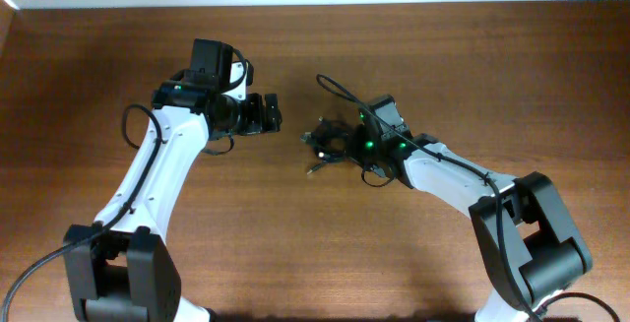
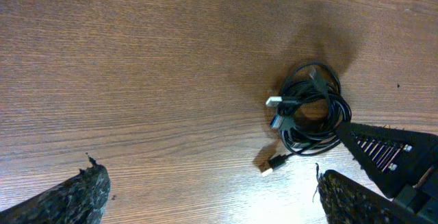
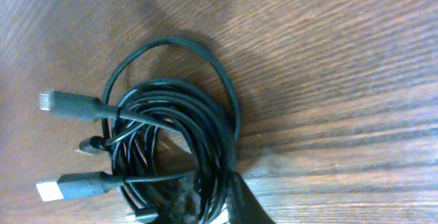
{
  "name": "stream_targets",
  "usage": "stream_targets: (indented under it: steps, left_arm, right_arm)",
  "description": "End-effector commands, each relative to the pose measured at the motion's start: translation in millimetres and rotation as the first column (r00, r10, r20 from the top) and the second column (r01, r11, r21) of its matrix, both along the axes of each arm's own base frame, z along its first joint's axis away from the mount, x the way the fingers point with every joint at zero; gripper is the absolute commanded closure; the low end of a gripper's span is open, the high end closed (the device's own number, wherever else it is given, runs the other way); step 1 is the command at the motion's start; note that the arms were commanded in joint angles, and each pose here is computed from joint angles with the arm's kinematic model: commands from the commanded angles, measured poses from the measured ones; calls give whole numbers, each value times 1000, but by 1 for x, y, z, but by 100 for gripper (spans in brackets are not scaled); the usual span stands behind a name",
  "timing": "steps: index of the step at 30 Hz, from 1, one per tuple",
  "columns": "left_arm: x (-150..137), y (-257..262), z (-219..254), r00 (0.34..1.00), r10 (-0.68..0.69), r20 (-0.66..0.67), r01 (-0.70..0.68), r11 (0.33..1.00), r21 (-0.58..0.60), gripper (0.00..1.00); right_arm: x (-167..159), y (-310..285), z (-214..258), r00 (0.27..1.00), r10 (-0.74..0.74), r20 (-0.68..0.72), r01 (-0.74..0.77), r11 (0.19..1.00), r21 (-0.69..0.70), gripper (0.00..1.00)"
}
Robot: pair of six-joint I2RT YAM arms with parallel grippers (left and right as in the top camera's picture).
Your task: Untangle cables
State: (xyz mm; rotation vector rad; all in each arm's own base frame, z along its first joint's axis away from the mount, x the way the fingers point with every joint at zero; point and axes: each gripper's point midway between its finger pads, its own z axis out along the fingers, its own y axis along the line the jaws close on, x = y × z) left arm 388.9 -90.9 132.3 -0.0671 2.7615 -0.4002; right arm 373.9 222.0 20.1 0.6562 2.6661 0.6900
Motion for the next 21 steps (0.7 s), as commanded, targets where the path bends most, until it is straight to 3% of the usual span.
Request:
stream_targets:
  steps: [1, 7, 11, 13, 16, 19, 21]
  left_arm:
    - [4, 1, 5, 1000, 10, 14, -10, 1000, 2, 1]
    - [4, 1, 5, 1000, 9, 13, -9, 1000, 0, 1]
    - [4, 0, 5, 1000, 9, 13, -9, 1000, -1, 1]
    - [2, -8, 7, 1000, -13, 6, 13, 999, -50, 1]
    - [-10, -36, 15, 996, -86, -23, 79, 974, -214, 1]
    - [-12, -42, 18, 994, -103, -24, 94, 965, -245, 1]
    - [-13, -46, 18, 993, -111, -25, 102, 964, -244, 1]
  right_arm:
    - [-4, 14, 6, 998, 70, -1, -70, 997, 44, 96]
    - [-3, 29, 77, 942, 278, 189, -295, 953, 64, 96]
    - [-10, 27, 132, 896, 312, 317, -345, 937, 55, 96]
    - [-19, 34, 159, 847, 365, 387, -421, 904, 68, 96]
    - [-35, 43, 186, 794, 411, 448, -504, 857, 106, 96]
    - [-42, 50, 199, 763, 429, 484, -553, 821, 143, 96]
    - [-53, 66, 223, 687, 458, 564, -651, 734, 196, 96]
